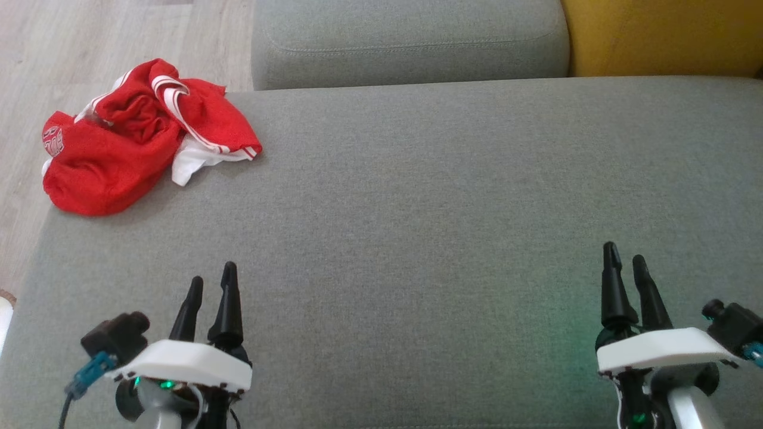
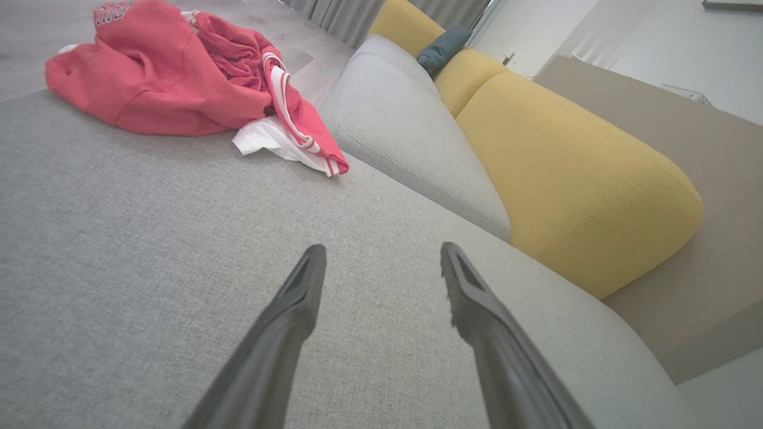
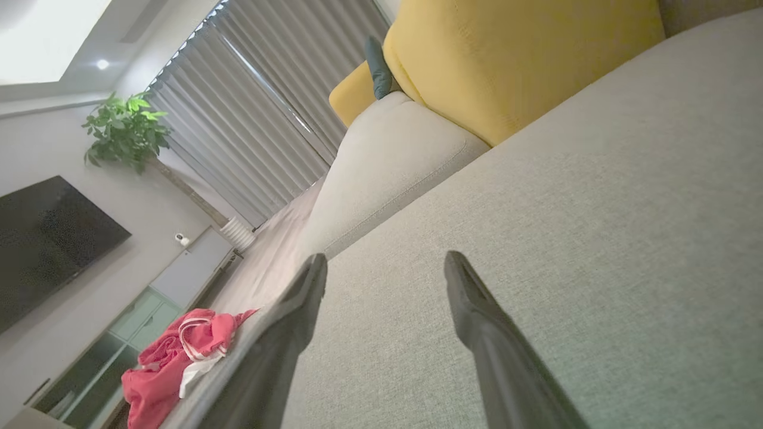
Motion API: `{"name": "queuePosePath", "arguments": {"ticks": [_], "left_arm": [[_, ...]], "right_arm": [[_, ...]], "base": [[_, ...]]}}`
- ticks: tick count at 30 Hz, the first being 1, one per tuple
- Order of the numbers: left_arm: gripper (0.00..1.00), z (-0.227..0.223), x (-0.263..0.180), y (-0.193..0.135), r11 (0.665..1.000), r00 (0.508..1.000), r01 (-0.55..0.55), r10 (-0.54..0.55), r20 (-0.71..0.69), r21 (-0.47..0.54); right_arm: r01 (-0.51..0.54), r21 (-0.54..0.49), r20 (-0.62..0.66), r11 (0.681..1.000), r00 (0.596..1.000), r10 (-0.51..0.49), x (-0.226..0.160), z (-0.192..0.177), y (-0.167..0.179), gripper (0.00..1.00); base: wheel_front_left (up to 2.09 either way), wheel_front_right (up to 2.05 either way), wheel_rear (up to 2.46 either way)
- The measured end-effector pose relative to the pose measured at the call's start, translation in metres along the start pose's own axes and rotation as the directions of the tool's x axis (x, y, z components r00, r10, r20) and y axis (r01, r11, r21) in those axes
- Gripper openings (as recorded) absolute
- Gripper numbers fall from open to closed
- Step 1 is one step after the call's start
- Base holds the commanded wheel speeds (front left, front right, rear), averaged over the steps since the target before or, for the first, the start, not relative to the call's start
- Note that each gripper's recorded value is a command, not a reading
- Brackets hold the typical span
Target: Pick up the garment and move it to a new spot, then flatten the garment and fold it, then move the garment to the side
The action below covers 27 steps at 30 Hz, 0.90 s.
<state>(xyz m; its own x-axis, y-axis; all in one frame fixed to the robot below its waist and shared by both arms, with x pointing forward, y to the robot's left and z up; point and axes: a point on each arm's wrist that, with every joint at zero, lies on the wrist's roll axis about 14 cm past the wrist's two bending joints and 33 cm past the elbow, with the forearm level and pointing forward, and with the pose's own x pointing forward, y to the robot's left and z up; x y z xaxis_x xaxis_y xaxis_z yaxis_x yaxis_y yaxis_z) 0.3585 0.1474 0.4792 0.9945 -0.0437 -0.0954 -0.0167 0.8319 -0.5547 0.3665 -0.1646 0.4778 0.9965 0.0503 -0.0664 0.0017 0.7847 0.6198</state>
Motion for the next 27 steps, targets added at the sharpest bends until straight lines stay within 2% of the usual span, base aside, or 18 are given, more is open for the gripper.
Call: {"name": "queuePosePath", "arguments": {"ticks": [14,16,27], "left_arm": [[1.0,0.0,-0.006,-0.003,0.982,1.0,0.014,-0.018,0.021,0.188],[1.0,0.002,-0.007,-0.006,0.972,0.999,0.024,-0.033,0.034,0.235],[1.0,0.003,-0.01,-0.017,0.931,0.995,0.061,-0.085,0.051,0.359]], "right_arm": [[-0.037,-0.191,0.005,0.981,0.999,0.038,-0.001,-0.001,0.008,1.0],[-0.052,-0.237,-0.005,0.97,0.999,0.052,-0.001,-0.005,0.011,1.0],[-0.087,-0.368,-0.007,0.926,0.996,0.09,-0.003,-0.008,0.018,1.0]], "base": [[0.0,0.0,0.0],[0.0,0.0,0.0],[0.0,0.0,0.0]]}}
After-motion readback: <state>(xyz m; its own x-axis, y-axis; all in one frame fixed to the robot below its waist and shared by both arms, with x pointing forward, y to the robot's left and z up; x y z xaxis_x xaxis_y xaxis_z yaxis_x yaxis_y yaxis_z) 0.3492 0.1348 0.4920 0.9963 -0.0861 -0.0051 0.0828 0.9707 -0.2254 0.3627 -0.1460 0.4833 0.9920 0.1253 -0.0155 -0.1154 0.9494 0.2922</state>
